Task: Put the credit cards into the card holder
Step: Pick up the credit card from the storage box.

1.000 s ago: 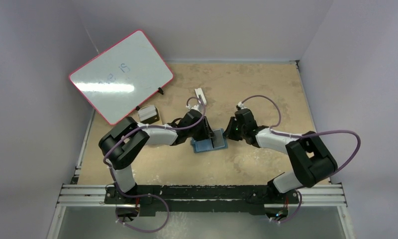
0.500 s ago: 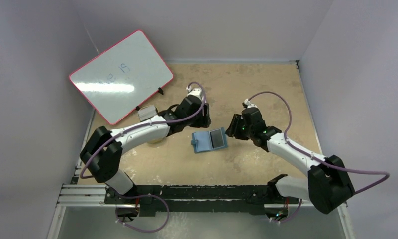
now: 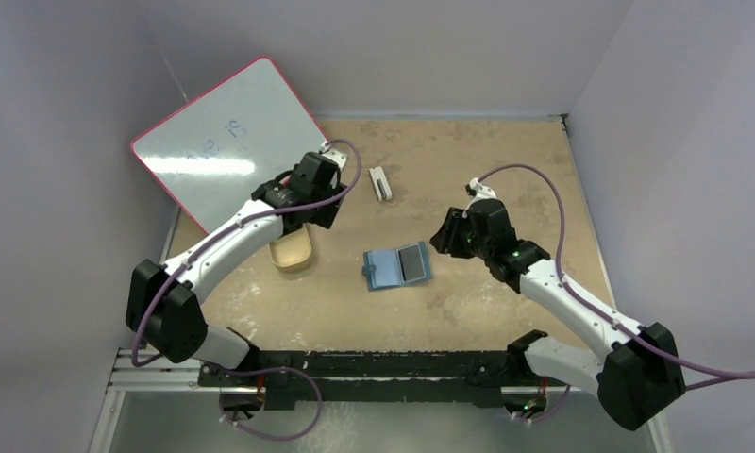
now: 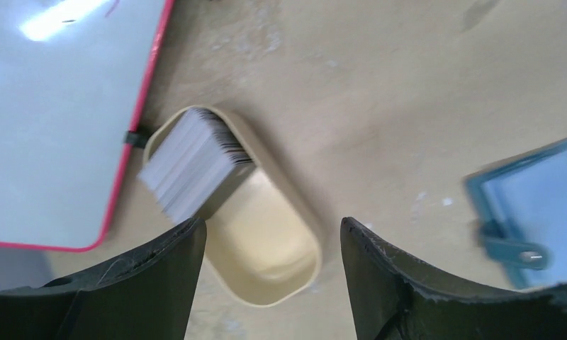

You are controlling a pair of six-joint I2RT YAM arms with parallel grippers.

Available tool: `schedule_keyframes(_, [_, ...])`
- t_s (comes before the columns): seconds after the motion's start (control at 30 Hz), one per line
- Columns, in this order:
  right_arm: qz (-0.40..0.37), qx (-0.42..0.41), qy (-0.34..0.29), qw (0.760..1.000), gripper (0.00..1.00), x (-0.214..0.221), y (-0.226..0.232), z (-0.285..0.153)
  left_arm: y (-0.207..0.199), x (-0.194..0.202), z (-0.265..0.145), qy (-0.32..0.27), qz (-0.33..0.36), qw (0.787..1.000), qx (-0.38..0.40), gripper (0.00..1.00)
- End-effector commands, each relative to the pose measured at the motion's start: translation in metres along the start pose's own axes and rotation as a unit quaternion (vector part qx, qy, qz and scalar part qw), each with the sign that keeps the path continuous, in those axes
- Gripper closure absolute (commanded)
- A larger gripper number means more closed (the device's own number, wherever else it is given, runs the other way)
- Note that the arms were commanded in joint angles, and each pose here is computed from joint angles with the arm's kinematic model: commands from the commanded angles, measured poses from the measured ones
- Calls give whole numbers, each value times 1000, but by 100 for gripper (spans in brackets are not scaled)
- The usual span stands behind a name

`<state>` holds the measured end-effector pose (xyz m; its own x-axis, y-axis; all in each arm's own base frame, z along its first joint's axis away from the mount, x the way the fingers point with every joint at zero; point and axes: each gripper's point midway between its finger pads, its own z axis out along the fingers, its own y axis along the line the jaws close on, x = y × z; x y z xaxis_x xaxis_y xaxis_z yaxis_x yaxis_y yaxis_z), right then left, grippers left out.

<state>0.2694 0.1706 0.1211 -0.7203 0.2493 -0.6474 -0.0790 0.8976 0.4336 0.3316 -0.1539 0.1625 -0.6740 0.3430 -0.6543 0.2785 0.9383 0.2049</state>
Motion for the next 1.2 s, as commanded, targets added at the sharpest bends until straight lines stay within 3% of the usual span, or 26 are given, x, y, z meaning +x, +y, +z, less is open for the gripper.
schedule_keyframes(0.0, [-16,-31,-25,999,55,-22,19,-14,44,23,-7,39,155,986,-55,31])
schedule_keyframes(0.07, [-18,-34,-25,999,55,-24,21,-17,62,28,-3,42,175,980,-87,31])
schedule_keyframes(0.27, [-23,-38,-33,998,55,-32,25,-24,97,42,26,41,150,984,-89,31])
schedule_keyframes(0.63, [-24,-46,-27,998,55,-30,29,-25,91,67,77,107,186,973,-86,30])
schedule_keyframes(0.83, [-27,-51,-25,998,55,-28,29,-28,109,48,82,71,171,971,-154,35])
schedule_keyframes(1.17, [-33,-47,-37,998,55,-36,30,-33,110,51,86,76,182,968,-157,43])
